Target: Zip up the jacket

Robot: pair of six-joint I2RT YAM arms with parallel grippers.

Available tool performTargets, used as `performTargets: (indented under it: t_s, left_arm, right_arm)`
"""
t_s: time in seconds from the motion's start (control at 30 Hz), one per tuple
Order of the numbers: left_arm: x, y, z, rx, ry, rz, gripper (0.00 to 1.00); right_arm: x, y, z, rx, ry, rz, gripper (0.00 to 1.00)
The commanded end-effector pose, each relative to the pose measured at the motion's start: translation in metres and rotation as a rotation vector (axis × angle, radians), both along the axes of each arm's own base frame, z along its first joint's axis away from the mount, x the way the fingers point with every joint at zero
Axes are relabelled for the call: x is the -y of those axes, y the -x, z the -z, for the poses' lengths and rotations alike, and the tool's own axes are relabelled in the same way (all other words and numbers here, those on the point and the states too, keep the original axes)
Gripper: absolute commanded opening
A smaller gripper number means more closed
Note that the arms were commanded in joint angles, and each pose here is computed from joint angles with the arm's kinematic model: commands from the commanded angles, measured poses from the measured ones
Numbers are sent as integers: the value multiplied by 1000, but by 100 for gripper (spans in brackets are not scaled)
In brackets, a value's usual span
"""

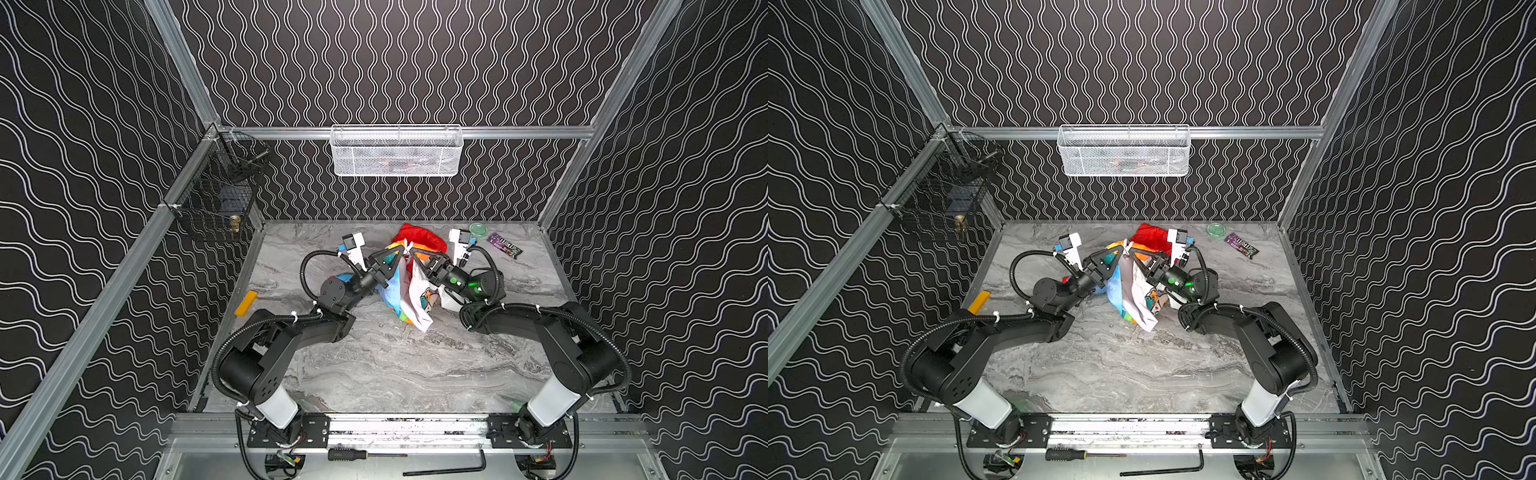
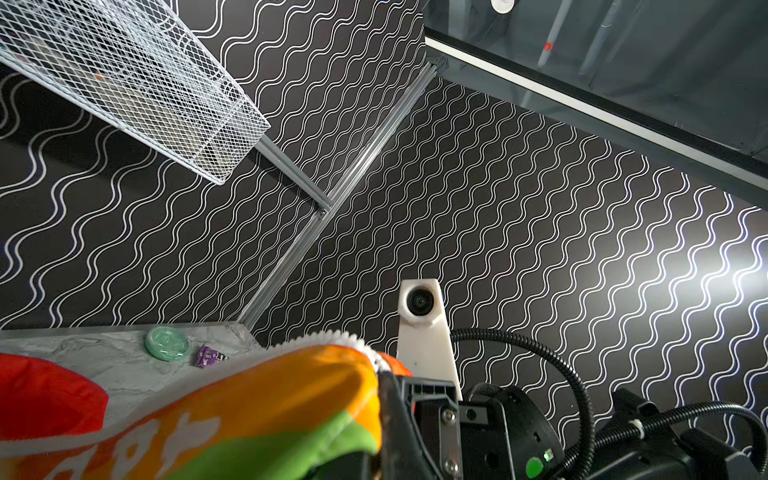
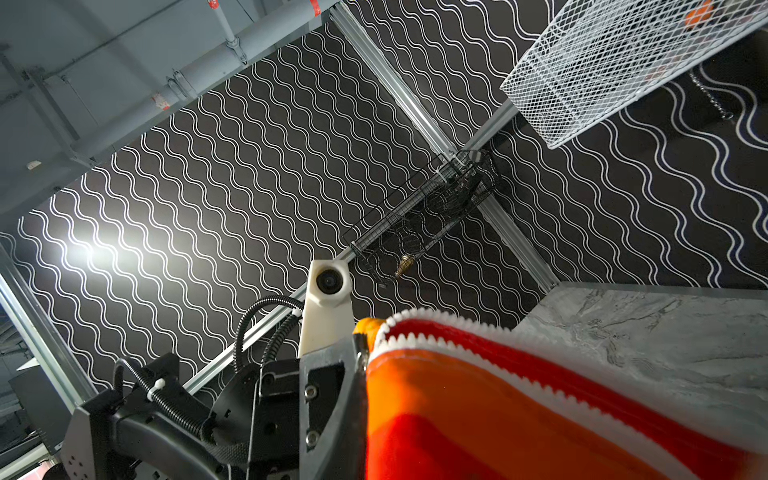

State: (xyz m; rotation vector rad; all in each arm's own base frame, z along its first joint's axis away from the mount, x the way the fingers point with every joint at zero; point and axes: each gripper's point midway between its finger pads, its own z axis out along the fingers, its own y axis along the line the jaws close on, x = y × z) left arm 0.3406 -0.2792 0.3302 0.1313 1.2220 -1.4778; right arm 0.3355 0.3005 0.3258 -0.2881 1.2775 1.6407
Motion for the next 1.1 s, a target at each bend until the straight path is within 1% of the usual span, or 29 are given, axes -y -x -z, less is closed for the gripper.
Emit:
performTargets:
  t_s: [0.0, 0.23, 0.47, 0.77, 1.07]
  left_arm:
    - [-1, 9, -7, 29, 16, 29, 0]
    - [-1, 9, -3, 17, 14, 33, 0]
    - [0, 9, 5, -9, 8, 37, 0]
    - [-1, 3, 26, -69, -6, 25, 0]
    - [0, 4, 38, -112, -20, 37, 0]
  right_arm:
    - [9, -3, -22, 40, -72, 38, 0]
    - [11, -13, -25, 16, -90, 55, 0]
    - [9, -14, -18, -18, -72, 46, 0]
    - [16, -11, -12, -38, -43, 58, 0]
    - [16, -20, 4, -108, -20, 63, 0]
